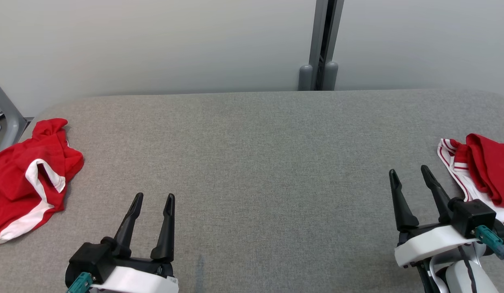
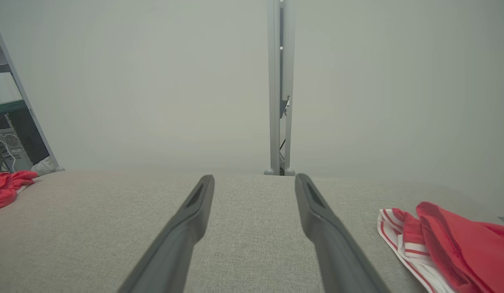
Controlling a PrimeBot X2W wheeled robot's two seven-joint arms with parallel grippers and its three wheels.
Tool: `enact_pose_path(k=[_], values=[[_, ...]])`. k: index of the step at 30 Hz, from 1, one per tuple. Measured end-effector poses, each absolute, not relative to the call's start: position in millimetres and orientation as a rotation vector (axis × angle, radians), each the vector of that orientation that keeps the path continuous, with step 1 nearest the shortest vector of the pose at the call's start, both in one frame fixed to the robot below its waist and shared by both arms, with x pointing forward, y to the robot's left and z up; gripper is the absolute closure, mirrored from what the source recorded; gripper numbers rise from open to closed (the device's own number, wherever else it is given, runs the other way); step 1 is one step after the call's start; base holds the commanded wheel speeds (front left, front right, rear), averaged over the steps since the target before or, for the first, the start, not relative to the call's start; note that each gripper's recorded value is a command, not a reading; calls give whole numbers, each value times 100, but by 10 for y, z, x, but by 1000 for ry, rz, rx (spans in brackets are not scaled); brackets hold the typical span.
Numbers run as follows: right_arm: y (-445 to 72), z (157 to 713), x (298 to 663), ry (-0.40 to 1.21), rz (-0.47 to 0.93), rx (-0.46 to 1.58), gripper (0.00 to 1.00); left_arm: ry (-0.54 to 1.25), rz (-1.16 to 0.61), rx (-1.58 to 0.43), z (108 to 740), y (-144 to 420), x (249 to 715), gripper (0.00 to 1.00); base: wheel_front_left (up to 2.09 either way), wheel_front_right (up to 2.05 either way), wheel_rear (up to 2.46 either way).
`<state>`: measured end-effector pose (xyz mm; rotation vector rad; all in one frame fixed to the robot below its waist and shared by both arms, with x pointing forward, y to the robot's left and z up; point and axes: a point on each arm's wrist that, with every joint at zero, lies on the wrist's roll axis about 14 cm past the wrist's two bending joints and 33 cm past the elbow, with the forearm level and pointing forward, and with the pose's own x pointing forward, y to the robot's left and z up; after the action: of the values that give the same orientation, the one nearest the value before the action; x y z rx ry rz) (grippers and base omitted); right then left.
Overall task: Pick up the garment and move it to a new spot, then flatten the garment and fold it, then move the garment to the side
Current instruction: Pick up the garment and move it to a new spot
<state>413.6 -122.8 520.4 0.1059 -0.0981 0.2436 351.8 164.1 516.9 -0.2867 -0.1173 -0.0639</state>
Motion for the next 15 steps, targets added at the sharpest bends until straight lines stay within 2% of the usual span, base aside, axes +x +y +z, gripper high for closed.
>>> enact_pose_path(k=[7, 15], values=[[-1119, 5177, 4149, -90, 272, 120, 0, -124, -50, -266, 5185, 1699, 3494, 0, 0, 0, 0], [-579, 5152, 4216, -77, 411, 149, 0, -151, 87, -242, 5223, 2137, 3301, 0, 0, 0, 0]])
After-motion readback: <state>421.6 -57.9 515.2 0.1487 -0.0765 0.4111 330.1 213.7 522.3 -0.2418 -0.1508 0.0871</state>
